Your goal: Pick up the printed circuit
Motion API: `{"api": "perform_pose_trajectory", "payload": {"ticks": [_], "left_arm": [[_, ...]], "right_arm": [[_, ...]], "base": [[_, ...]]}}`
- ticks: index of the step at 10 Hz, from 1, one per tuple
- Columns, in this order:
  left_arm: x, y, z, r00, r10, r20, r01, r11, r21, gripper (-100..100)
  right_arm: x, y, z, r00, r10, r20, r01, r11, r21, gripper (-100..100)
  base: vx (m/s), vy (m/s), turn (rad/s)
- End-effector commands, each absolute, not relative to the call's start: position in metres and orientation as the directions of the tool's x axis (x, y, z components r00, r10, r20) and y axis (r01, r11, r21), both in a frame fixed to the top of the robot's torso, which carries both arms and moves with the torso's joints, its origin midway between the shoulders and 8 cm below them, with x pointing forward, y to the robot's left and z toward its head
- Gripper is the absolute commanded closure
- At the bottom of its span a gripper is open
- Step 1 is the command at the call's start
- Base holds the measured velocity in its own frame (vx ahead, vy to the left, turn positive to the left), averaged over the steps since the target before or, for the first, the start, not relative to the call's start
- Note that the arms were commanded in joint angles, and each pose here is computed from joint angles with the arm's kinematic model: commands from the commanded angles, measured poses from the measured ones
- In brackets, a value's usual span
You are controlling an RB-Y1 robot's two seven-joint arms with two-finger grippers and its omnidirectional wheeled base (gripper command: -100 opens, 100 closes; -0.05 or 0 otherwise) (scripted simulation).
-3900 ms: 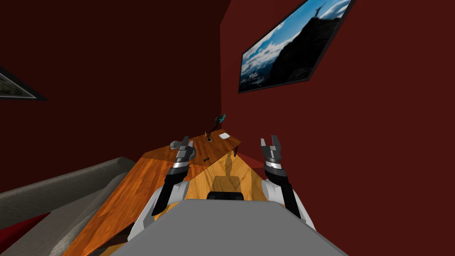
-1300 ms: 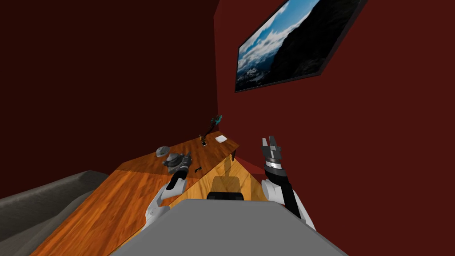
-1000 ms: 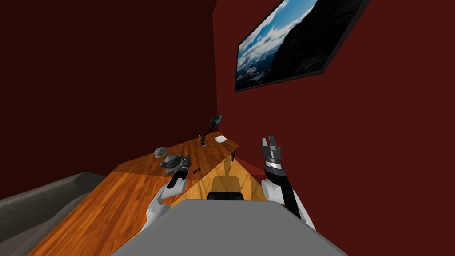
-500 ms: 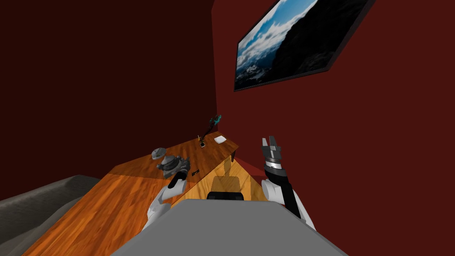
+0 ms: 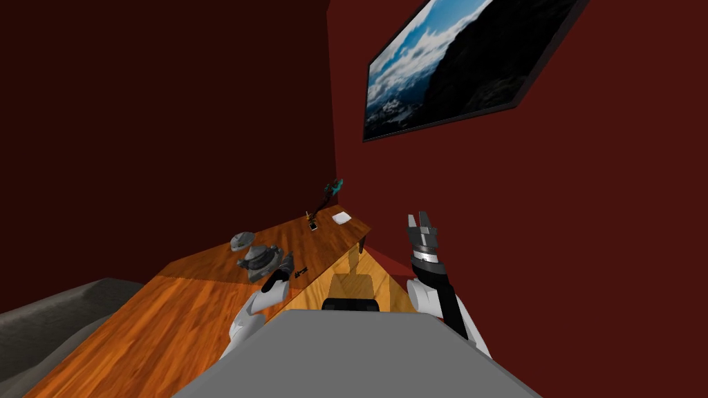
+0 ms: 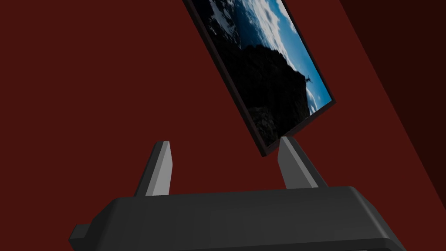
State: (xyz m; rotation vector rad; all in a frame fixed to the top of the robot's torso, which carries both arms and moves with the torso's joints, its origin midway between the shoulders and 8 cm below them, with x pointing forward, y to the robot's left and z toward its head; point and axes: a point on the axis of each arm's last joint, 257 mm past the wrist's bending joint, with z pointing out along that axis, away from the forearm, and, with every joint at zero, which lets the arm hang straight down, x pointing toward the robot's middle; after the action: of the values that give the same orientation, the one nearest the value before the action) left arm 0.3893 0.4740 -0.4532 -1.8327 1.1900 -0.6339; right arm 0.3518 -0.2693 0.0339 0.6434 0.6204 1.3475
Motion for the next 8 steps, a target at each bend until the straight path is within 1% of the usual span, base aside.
{"api": "perform_pose_trajectory", "payload": {"ticks": [1,4,5,6,8], "left_arm": [[0.380,0.476,-0.473,0.446,-0.895,-0.018,-0.520,-0.243,-0.819,-100],[0.369,0.478,-0.492,0.468,-0.884,-0.010,-0.551,-0.283,-0.785,-100],[0.359,0.480,-0.507,0.489,-0.872,-0.003,-0.576,-0.321,-0.752,-100],[0.359,0.480,-0.507,0.489,-0.872,-0.003,-0.576,-0.321,-0.752,-100],[0.339,0.482,-0.534,0.530,-0.848,0.008,-0.615,-0.391,-0.685,-100]], "right_arm": [[0.352,-0.269,0.034,0.119,0.992,-0.036,-0.673,0.108,0.732,0],[0.352,-0.269,0.034,0.119,0.992,-0.036,-0.673,0.108,0.732,0],[0.352,-0.269,0.034,0.119,0.992,-0.036,-0.673,0.108,0.732,0],[0.352,-0.269,0.034,0.119,0.992,-0.036,-0.673,0.108,0.732,0],[0.352,-0.269,0.034,0.119,0.992,-0.036,-0.673,0.108,0.732,0]], "base": [[0.042,-0.017,-0.011],[0.040,-0.013,-0.008],[0.045,-0.016,-0.012],[0.037,-0.014,-0.005],[0.050,-0.018,-0.014]]}}
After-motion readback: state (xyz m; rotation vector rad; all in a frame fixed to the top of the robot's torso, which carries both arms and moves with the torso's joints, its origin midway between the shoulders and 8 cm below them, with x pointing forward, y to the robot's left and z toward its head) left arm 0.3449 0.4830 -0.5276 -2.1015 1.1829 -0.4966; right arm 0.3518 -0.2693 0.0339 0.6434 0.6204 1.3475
